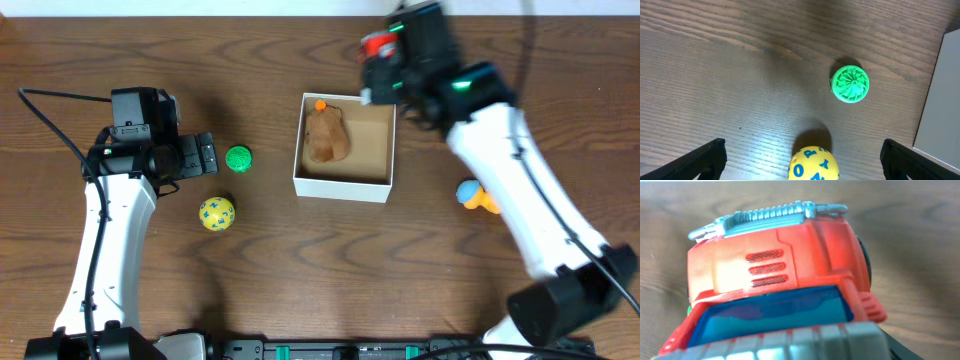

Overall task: Pack container
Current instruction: 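Lift the red truck into the box beside the plush and release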

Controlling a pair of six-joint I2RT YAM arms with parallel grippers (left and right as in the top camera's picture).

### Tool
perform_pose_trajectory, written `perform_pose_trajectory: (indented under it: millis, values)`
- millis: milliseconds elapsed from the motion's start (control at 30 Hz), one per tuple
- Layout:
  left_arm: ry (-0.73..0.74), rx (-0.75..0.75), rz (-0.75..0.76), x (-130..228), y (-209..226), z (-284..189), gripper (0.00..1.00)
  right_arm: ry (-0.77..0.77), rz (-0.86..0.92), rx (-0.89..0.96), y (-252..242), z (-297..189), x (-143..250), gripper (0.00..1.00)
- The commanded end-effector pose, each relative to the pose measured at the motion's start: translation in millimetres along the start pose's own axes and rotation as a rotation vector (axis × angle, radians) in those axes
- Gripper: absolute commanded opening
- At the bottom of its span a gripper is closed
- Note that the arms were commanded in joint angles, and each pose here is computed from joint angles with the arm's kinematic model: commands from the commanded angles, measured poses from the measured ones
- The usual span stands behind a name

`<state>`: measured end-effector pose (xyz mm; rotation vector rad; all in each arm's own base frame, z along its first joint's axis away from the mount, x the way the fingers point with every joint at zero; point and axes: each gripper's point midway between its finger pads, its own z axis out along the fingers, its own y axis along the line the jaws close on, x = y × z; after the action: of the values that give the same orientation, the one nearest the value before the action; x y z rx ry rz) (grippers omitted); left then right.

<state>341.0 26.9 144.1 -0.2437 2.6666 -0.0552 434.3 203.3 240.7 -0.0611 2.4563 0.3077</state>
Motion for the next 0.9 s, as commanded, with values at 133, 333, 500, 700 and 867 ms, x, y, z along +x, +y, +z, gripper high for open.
perform_pose_trajectory:
  millis: [133, 333, 500, 700, 867]
  values:
    - [-0.012, -0.002, 0.01, -6, 1, -3, 0.98, 0.133, 0.078, 0.221, -19, 91, 53, 0.56]
    - [-0.012, -0.001, 0.01, -6, 1, -3, 0.98, 0.282, 0.12, 0.187, -27, 133, 90, 0.57]
    - [-0.012, -0.002, 0.01, -6, 1, -3, 0.98, 0.319, 0.11, 0.167, -19, 134, 101, 0.59]
    - [-0.012, -0.001, 0.01, -6, 1, -3, 0.98, 0.373, 0.13, 0.196, -18, 128, 116, 0.56]
    - [-0.012, -0.001, 0.01, -6, 1, -3, 0.98, 0.366, 0.121, 0.254, -29, 126, 117, 0.64]
